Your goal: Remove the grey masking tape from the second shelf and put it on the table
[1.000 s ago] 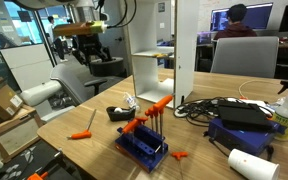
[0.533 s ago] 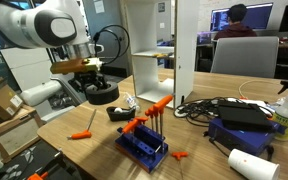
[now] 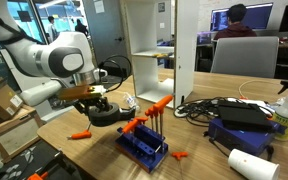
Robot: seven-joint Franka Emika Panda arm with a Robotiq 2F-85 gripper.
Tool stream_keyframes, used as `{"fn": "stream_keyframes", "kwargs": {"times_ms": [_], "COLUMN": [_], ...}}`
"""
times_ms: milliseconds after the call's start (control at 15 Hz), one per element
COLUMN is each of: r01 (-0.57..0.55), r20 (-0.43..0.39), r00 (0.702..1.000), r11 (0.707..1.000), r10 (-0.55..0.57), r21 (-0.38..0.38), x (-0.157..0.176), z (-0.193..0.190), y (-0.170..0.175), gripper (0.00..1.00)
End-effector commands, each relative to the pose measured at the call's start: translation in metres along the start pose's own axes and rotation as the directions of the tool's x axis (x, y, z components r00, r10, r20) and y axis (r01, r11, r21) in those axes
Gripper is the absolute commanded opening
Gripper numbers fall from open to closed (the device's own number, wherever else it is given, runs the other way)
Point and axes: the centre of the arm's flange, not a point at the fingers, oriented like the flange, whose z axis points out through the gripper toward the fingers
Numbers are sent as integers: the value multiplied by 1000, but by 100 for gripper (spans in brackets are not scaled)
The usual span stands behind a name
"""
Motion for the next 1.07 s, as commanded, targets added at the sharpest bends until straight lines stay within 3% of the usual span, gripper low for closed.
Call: {"fn": "stream_keyframes", "kwargs": {"times_ms": [0, 133, 200, 267, 600, 667, 1000], "r01": [-5, -8, -12, -14, -20, -23, -40], "r20": [0, 24, 37, 41, 33, 31, 42], "r00": [1000, 1000, 999, 999, 999, 999, 998], "r11": [1000, 1000, 1000, 1000, 1000, 999, 998], "r10": [5, 9, 13, 15, 21, 23, 42], "r21": [-12, -10, -8, -12, -23, -24, -48], "x": [14, 14, 14, 14, 18, 18, 8], "z": [21, 28, 30, 31, 24, 21, -24], "y": [3, 3, 3, 4, 8, 9, 15], "gripper": [20, 21, 58, 60, 95, 100, 100]}}
